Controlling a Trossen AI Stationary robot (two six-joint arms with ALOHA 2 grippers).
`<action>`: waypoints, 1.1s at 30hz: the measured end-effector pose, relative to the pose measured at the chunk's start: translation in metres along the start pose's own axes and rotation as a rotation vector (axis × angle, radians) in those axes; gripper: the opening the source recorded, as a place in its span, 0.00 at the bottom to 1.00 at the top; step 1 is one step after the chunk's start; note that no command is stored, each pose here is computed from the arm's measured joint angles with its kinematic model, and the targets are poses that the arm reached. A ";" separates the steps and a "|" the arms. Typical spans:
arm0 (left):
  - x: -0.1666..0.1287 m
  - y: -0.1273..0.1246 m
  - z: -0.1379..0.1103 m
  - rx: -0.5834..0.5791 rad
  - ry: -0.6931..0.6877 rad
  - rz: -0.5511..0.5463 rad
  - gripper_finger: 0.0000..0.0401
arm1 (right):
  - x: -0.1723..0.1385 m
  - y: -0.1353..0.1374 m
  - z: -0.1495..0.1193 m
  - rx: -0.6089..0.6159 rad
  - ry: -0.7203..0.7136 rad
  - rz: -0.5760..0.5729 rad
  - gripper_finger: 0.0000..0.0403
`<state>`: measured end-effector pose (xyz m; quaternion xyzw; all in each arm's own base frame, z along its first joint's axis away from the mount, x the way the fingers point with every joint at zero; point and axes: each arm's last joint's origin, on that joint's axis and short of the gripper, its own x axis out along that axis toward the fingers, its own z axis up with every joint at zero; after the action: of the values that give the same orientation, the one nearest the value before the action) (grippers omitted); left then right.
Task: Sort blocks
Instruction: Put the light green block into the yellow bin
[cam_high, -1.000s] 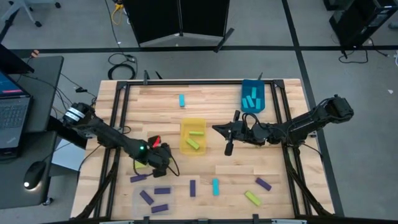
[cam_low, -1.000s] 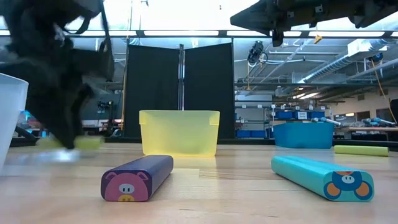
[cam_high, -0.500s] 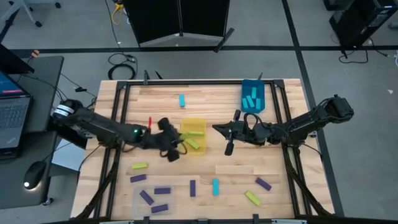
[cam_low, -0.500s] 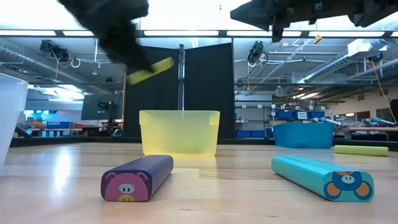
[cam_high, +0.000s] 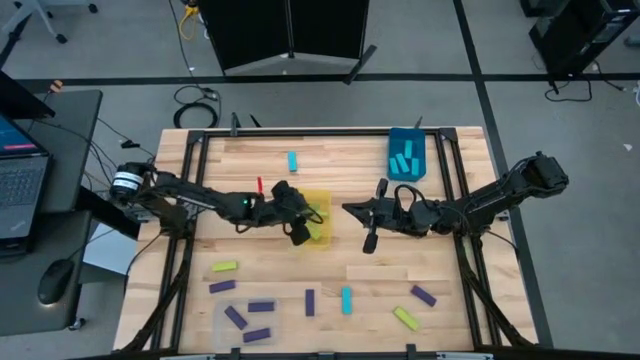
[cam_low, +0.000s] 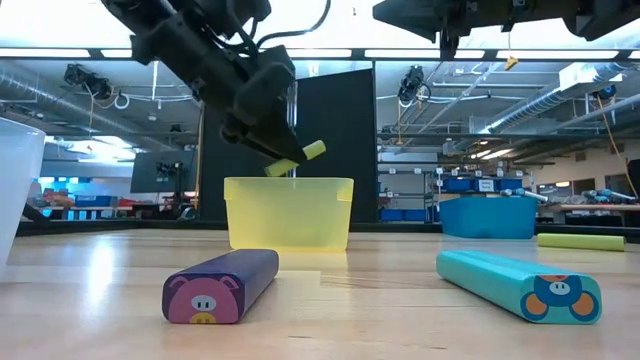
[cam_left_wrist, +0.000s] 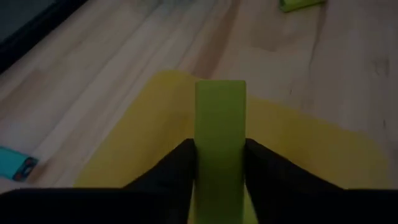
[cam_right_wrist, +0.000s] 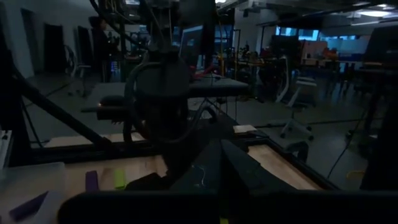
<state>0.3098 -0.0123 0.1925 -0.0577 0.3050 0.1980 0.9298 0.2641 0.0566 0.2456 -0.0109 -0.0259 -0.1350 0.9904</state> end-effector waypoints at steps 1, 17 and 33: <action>0.000 0.000 0.000 0.000 0.004 0.000 0.40 | 0.000 0.001 0.000 -0.005 -0.002 -0.002 0.02; -0.044 0.009 0.026 -0.010 -0.129 -0.053 0.63 | -0.014 0.011 -0.010 0.078 0.141 -0.074 0.02; -0.130 0.037 0.036 -0.007 -0.233 0.030 0.59 | -0.067 -0.028 -0.075 0.276 0.850 -0.527 0.05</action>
<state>0.2187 -0.0133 0.2989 -0.0330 0.1951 0.2182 0.9556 0.1961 0.0449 0.1672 0.1824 0.3591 -0.3679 0.8381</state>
